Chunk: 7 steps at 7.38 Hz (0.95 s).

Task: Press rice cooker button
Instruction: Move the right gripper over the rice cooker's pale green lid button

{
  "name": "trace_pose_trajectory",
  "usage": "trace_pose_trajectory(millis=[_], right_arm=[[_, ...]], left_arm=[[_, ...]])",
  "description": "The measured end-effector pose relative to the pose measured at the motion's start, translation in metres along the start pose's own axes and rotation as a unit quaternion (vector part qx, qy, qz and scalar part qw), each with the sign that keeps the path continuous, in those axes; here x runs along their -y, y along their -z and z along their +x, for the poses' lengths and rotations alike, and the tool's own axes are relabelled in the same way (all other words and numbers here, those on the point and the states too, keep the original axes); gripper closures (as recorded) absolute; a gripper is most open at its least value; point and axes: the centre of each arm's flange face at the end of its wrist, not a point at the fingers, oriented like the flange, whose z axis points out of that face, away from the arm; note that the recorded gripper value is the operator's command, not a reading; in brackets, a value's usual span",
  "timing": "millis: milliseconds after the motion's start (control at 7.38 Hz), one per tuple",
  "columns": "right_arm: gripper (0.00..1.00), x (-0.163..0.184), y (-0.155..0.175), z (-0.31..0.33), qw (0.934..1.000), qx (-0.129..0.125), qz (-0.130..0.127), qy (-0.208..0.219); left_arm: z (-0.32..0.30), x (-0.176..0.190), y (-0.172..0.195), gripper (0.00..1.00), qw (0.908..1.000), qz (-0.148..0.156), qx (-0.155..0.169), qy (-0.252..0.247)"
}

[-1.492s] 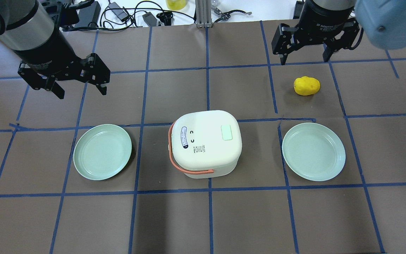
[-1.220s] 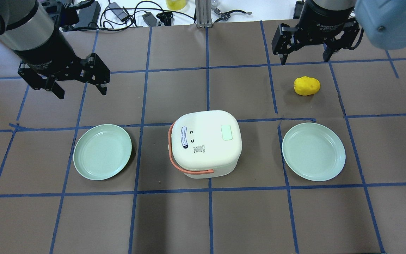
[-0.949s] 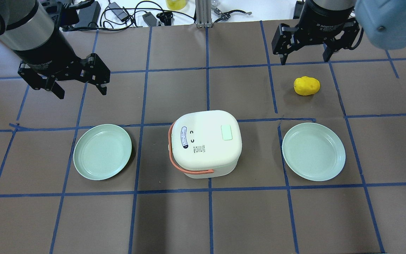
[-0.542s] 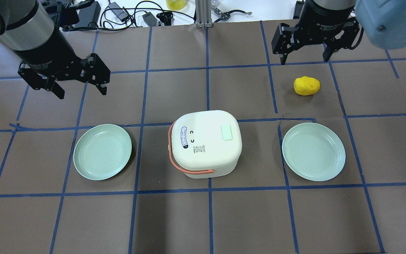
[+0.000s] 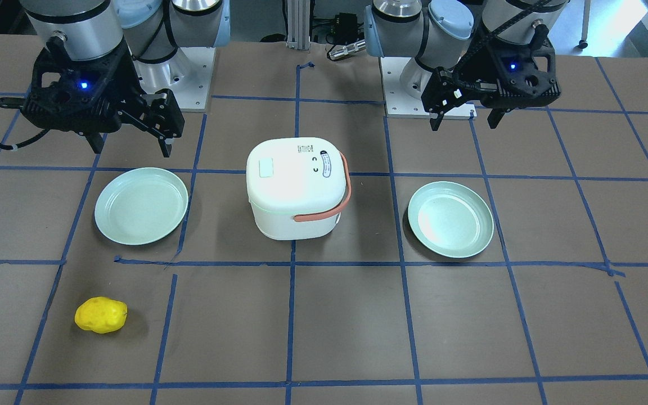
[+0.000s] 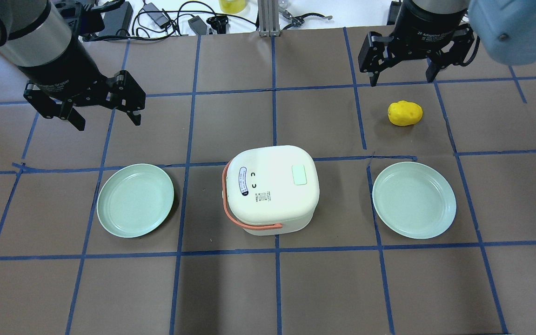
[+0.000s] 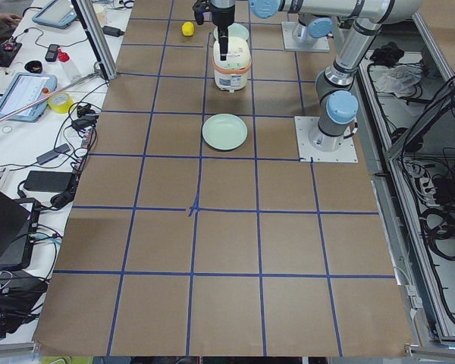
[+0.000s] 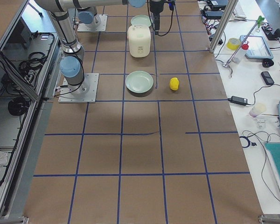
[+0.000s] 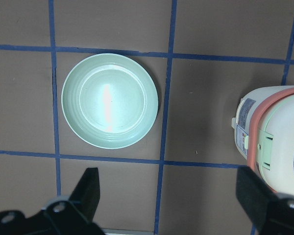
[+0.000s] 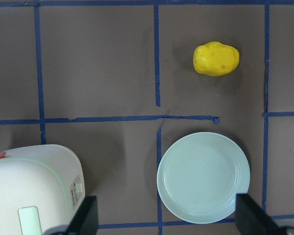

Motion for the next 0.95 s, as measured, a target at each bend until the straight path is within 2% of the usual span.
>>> trace_pose_trajectory(millis=[271,407,542,678,814,949], right_arm=[[0.0,0.0,0.0,-0.005,0.9997,0.022,0.003,0.0],[0.15,0.0,0.0,-0.007,0.9996,0.027,0.003,0.0],[0.35,-0.002,0.0,-0.009,0.9996,0.029,0.001,-0.003],[0.75,-0.008,-0.004,-0.015,0.9992,0.037,-0.011,-0.008],[0.99,-0.015,-0.01,-0.023,0.9977,0.056,-0.033,-0.019],[1.0,-0.023,-0.016,-0.035,0.995,0.077,-0.055,-0.033]], left_arm=[[0.0,0.0,0.0,0.0,1.0,0.0,0.0,0.0],[0.0,0.0,0.0,0.0,1.0,0.0,0.0,0.0],[0.0,0.0,0.0,0.0,1.0,0.0,0.0,0.0],[0.0,0.0,0.0,0.0,1.0,0.0,0.0,0.0],[0.0,0.0,0.0,0.0,1.0,0.0,0.0,0.0],[0.0,0.0,0.0,0.0,1.0,0.0,0.0,0.0]])
